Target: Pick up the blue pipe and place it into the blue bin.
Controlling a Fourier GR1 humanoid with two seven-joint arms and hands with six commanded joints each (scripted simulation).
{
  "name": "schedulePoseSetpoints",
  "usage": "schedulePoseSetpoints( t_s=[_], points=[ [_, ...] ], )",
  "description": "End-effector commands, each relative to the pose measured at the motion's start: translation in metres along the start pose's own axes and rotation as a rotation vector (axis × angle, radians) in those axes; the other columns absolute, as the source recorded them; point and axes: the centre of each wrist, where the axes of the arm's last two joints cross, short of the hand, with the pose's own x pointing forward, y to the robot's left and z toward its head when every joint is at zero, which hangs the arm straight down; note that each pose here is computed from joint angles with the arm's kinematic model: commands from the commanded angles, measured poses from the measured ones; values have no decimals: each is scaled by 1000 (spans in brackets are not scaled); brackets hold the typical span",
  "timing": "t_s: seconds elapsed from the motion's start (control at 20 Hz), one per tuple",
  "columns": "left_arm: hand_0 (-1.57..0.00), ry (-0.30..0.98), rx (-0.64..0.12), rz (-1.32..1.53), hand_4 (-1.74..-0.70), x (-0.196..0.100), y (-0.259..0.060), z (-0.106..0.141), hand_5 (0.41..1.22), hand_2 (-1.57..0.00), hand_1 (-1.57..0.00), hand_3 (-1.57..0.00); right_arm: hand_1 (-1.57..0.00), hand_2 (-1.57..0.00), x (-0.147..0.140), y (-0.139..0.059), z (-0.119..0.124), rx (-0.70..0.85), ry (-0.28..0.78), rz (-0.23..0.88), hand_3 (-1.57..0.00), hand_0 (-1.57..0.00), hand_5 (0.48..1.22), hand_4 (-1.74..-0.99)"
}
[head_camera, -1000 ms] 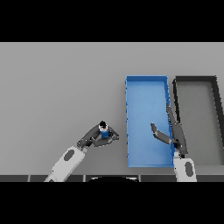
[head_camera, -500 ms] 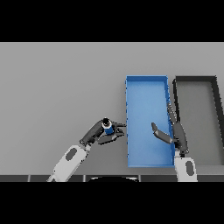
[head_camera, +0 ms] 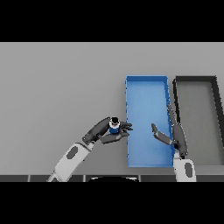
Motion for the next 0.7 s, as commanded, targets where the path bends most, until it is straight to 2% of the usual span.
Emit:
schedulePoseSetpoints(
  t_s=[0.0, 0.1, 0.2, 0.3, 0.35, 0.45, 0.55, 0.65],
  points=[
    [-1568, -6, 2, 9, -1466, 1, -3, -1, 1220, -1569, -1569, -1569, 1, 1, 1, 6, 10, -36, 9, 3, 1, 1, 643, -1141],
    [-1569, -10, 3, 16, -1466, 0, 0, -1, 1220, -1570, -1569, -1570, 1, 1, 4, 20, 37, -132, 34, 12, 1, 1, 643, -1138],
    [-1570, -11, 1, 9, -1466, 0, -2, 1, 1220, -1570, -1570, -1570, 1, 1, 10, 35, 66, -242, 77, 19, 1, 1, 643, -1188],
    [-1570, -3, -2, 0, -1467, -3, -4, 0, 1220, -1570, -1570, -1570, 1, -2, 18, 40, 76, -310, 99, 39, 1, 1, 642, -1184],
    [-1570, -8, -5, 11, -1467, -1, -3, -1, 1220, -1571, -1570, -1571, 1, -20, 23, 43, 77, -313, 74, 29, 1, 1, 642, -1187],
    [-1571, -12, -15, 9, -1467, 1, -4, -5, 1221, -1571, -1571, -1571, -12, -67, 35, 36, 77, -262, -30, -111, 0, 1, 641, -1198],
    [-1571, -20, -28, 19, -1467, 3, -3, -2, 1221, -1571, -1571, -1571, -25, -106, 55, 28, 76, -149, -69, -206, -1, 1, 609, -1209],
    [-1571, -7, -28, 11, -1467, 1, -5, -4, 1221, -1571, -1571, -1571, -23, -118, 63, 20, 65, -8, 2, -237, -1, 1, 600, -1224]
  ],
)
